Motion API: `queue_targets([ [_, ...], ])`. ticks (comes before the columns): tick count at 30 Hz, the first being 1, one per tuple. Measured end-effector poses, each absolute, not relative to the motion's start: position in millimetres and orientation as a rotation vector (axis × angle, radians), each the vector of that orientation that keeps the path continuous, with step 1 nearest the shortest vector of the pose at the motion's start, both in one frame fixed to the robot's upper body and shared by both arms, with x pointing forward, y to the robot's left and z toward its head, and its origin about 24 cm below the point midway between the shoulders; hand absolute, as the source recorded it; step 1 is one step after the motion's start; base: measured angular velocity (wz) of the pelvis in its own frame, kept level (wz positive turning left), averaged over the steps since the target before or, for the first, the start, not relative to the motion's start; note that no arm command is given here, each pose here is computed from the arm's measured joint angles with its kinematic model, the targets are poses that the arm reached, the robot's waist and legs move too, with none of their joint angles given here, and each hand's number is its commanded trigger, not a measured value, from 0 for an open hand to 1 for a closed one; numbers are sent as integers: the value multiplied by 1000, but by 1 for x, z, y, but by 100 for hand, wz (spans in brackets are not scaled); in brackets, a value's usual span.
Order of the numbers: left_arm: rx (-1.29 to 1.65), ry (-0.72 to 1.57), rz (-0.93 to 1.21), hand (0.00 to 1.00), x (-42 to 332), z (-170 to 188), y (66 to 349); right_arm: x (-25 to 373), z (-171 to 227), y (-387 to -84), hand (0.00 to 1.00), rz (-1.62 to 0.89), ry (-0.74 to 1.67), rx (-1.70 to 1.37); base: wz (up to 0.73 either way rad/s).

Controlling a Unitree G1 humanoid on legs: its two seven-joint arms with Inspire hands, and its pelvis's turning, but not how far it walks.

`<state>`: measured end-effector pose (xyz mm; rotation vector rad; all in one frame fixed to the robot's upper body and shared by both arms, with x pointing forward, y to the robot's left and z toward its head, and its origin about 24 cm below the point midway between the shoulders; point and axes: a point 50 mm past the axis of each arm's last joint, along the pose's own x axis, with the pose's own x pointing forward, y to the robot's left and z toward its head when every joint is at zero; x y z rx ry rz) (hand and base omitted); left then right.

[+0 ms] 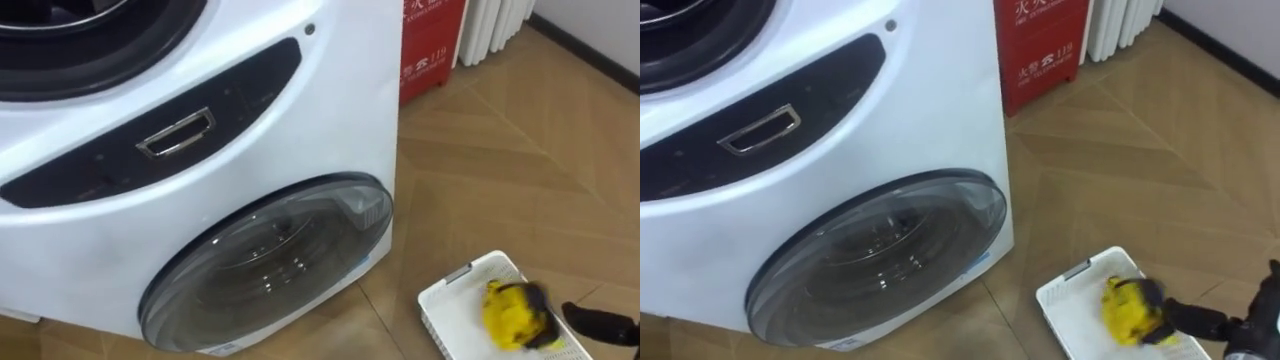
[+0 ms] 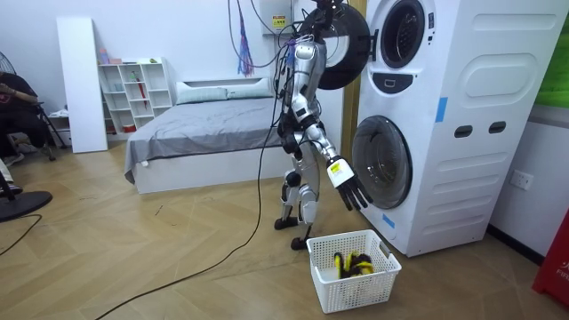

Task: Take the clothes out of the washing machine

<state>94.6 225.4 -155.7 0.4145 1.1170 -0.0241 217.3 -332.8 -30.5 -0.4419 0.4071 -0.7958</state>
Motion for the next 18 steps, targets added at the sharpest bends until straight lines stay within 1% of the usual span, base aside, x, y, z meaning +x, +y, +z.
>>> queue_targets([
  [11, 401, 1133, -29, 0, 88, -157, 227, 206, -39, -334, 0, -761, 449, -437, 8],
  [18, 378, 1137, 29, 0, 85, -156, 233, 198, -46, -334, 0, -752, 484, -390, 12],
])
